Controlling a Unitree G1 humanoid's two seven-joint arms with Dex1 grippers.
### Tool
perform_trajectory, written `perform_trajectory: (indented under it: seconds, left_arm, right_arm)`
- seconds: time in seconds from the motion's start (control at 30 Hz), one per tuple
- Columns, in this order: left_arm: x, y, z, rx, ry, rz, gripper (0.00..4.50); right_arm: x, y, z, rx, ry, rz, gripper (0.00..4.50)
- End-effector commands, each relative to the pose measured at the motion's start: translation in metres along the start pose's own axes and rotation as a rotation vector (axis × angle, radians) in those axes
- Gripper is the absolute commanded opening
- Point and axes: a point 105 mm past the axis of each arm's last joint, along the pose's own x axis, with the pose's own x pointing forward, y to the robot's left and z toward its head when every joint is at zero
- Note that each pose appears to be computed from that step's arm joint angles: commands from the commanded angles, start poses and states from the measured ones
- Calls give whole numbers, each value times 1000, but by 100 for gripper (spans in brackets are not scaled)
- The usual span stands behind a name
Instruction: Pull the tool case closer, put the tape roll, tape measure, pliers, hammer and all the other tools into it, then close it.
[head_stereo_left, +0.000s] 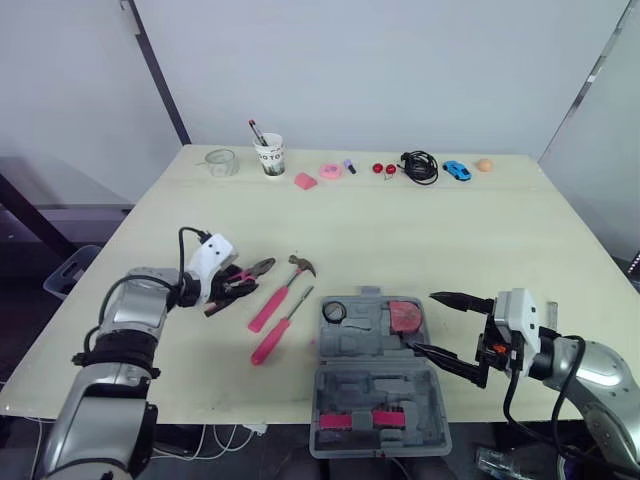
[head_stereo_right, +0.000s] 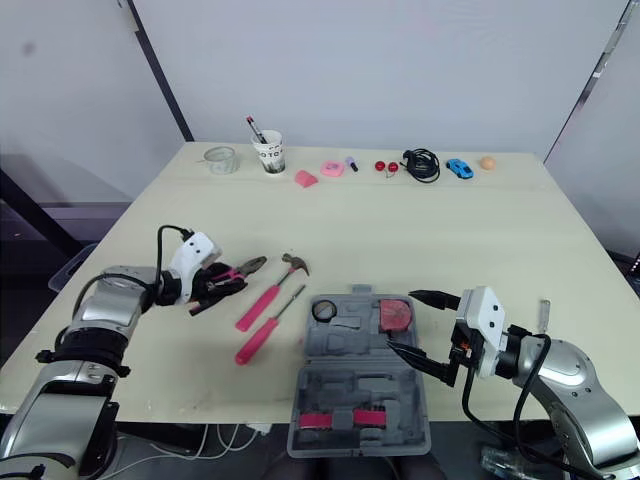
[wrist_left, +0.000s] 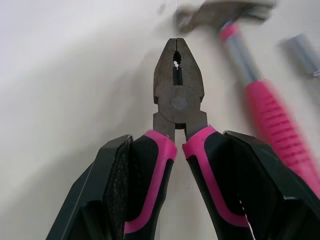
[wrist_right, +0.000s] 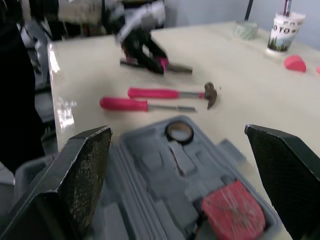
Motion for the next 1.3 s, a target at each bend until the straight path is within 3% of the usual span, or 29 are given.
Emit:
perform_trajectory:
  seconds: [0.03, 0.37, 0.8, 1.17, 1.3]
  left_arm:
    - [-7, -15, 54, 156, -85, -129, 242]
    - [8, -104, 129, 413, -169, -597, 242]
    - [28, -153, 160, 491, -228, -816, 242]
    - [36, -167, 170, 535, -239, -849, 242]
    - [36, -164, 171, 534, -239, -840, 242]
  right_arm:
    - [5, -10, 10, -21, 15, -29, 450]
    - [22, -27, 19, -22, 198, 12, 450]
    - [60, -40, 30, -173, 406, 114, 450]
    - [74, -31, 25, -203, 465, 174, 450]
    - [77, -32, 29, -183, 438, 164, 342]
